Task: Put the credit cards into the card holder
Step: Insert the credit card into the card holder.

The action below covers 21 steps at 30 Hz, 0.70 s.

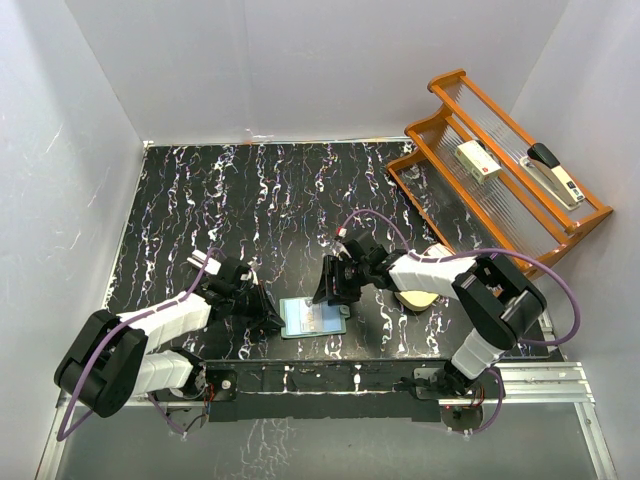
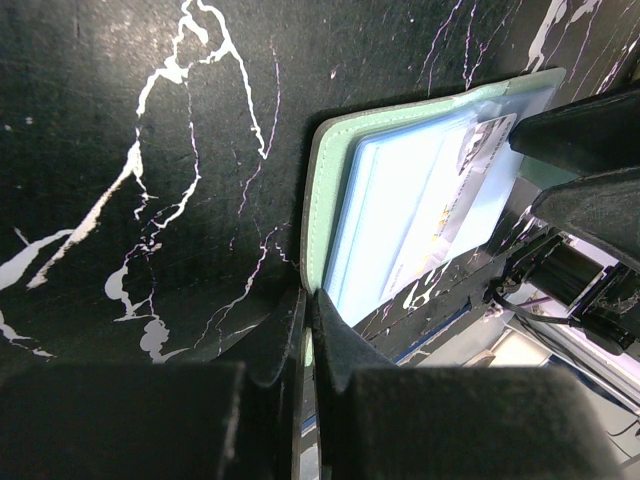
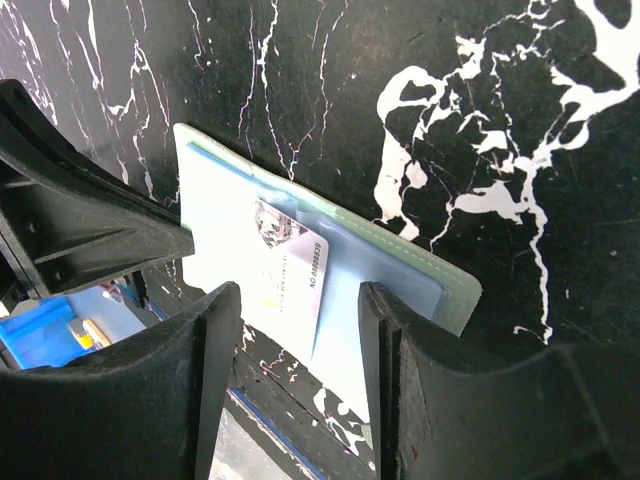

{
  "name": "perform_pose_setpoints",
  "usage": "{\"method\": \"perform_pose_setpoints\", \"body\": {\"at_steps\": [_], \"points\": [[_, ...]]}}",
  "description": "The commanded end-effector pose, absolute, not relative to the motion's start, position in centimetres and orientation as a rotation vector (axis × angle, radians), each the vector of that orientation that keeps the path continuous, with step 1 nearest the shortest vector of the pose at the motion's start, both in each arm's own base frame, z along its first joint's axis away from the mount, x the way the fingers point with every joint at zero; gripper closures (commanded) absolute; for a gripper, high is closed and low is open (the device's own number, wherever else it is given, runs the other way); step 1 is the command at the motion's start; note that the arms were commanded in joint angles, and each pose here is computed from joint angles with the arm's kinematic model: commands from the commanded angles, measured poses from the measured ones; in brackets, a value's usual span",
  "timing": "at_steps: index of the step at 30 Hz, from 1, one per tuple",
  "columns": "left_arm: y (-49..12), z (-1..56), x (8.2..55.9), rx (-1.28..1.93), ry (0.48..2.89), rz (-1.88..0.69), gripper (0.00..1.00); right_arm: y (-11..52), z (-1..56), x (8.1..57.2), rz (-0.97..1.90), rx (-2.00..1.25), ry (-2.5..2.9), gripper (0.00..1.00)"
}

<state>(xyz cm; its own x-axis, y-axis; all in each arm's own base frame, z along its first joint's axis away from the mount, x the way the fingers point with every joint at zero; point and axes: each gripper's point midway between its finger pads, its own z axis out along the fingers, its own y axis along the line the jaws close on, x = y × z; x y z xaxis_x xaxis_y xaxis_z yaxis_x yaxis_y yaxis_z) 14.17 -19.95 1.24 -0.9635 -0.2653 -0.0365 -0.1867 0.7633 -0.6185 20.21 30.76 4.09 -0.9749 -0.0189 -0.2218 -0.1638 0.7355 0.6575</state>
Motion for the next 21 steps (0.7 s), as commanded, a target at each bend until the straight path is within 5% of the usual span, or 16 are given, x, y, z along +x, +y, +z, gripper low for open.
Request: {"method": "perform_pose_setpoints", "body": {"at_steps": [1,21], "points": [[-18.7,-0.3,12.6,-0.383,2.903,-0.878,1.00,30.2,4.6,20.5,1.006,-0.120,2.728,0.51],[-19.0,0.1,12.9,-0.385,2.891,-0.893,1.00,33.6,4.5,18.4,1.091,-0.130,2.730,0.58]]}}
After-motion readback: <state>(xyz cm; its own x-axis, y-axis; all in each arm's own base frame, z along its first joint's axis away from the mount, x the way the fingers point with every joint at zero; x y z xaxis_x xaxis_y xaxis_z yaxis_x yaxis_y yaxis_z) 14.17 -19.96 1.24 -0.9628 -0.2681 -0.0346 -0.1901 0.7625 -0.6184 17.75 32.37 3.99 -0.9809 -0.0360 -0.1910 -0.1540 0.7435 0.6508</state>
